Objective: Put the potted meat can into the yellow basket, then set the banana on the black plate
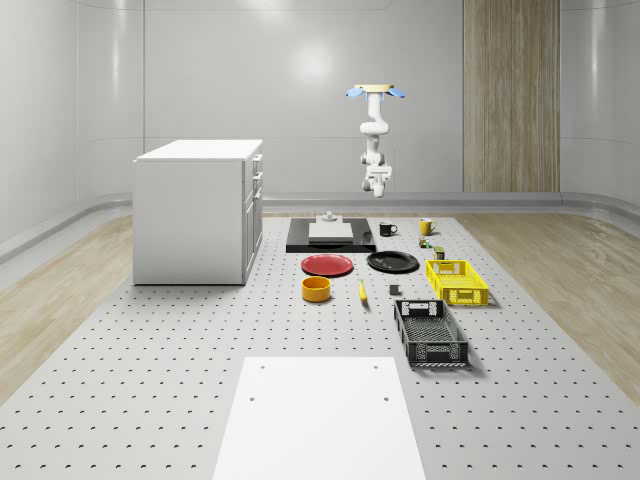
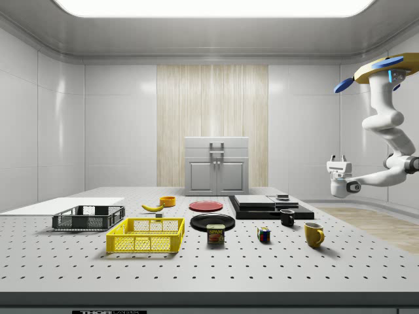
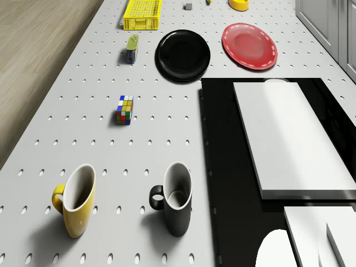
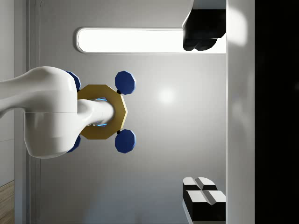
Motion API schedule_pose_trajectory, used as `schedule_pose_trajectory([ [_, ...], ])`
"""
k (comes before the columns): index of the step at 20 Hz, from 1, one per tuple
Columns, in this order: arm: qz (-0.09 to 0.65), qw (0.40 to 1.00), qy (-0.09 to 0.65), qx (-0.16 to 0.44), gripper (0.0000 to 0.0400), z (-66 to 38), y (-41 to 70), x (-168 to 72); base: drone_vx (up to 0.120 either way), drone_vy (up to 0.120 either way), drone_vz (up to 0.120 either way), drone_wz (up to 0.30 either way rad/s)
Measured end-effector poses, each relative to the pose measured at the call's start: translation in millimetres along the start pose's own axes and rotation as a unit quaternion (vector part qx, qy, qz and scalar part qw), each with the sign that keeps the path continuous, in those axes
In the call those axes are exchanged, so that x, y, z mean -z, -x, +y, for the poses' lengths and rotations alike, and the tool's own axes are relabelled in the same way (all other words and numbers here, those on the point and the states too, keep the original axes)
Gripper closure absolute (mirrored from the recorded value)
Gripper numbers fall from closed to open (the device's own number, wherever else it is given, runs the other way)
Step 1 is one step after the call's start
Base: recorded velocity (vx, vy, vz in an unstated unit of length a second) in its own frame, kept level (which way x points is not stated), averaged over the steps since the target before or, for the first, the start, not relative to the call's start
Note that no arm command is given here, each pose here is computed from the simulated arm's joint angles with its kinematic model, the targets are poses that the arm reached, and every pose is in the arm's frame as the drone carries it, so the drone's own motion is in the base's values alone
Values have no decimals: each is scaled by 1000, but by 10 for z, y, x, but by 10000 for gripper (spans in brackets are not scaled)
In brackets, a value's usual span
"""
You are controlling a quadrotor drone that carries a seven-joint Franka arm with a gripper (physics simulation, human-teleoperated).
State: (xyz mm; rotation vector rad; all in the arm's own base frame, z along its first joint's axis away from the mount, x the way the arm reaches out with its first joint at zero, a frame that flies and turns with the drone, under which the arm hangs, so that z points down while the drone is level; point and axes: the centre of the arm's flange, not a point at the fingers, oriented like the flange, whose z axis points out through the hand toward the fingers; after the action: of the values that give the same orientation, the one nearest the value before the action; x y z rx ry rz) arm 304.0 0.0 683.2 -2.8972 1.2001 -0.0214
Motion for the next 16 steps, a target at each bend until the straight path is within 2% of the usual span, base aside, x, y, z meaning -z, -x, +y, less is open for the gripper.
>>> schedule_pose_trajectory([
  [16, 5, 1000, -4, 0, 0, 1, 2, 80, 0, 0, 0, 0],
])
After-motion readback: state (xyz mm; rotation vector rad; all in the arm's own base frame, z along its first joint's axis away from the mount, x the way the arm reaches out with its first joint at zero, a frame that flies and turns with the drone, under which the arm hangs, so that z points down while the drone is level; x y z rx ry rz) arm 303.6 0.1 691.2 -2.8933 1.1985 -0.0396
